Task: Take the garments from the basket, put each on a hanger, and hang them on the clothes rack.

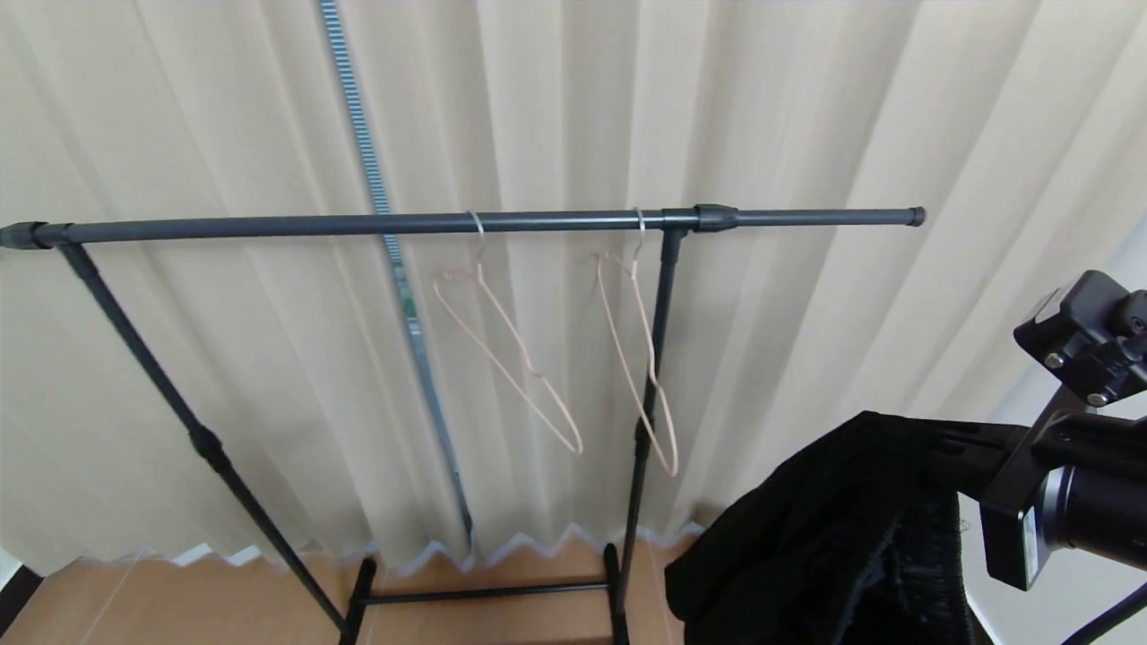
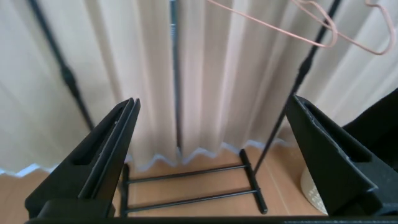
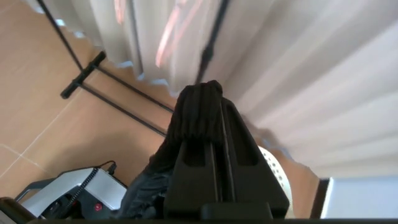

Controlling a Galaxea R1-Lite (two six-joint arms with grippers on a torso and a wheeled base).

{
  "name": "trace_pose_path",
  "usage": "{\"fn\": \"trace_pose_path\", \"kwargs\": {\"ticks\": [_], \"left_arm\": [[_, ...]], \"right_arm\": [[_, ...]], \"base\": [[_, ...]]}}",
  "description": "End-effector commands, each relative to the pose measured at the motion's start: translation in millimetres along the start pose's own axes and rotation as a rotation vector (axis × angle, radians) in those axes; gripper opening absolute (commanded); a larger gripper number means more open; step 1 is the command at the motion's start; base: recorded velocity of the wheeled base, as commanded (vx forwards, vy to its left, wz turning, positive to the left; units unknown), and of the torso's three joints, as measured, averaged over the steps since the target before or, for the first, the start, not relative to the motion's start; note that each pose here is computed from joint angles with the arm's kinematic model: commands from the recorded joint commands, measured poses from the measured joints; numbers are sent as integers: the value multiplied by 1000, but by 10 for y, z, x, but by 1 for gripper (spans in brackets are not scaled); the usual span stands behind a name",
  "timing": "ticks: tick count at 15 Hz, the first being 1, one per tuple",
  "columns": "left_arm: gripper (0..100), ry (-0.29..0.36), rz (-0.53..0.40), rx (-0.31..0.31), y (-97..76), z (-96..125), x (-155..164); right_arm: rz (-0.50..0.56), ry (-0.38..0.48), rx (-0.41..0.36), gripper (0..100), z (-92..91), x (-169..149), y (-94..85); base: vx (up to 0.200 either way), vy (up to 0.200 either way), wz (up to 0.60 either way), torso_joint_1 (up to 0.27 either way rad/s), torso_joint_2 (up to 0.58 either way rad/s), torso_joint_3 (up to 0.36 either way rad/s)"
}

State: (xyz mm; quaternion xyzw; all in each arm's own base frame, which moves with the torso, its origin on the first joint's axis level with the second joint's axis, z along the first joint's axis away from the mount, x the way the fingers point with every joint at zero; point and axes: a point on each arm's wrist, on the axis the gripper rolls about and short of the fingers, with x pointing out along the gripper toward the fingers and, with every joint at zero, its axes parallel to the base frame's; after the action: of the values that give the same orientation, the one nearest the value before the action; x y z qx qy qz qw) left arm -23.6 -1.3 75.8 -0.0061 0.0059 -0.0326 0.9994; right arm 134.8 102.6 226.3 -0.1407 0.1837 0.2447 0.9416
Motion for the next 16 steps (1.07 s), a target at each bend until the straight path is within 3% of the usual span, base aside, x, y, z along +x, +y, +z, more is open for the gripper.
{"fn": "trace_pose_path", "kwargs": {"ticks": [1,11,13,16], "left_arm": [[100,1,-1,0,0,0,1],[100,1,-2,1,0,0,1],[100,1,-1,1,0,0,1],[100,1,-2,1,0,0,1]], "right_arm": [[0,-2,0,0,1,-6,0],[-2,-6,-1,0,3,-19,-3],[-1,-5,-1,0,3,-15,-2],[-1,-3,-4,0,-2,-13,-2]], "base": [[0,0,0,0,0,0],[0,180,0,-1,0,0],[-200,0,0,-2,5,5],[0,0,0,0,0,0]]}}
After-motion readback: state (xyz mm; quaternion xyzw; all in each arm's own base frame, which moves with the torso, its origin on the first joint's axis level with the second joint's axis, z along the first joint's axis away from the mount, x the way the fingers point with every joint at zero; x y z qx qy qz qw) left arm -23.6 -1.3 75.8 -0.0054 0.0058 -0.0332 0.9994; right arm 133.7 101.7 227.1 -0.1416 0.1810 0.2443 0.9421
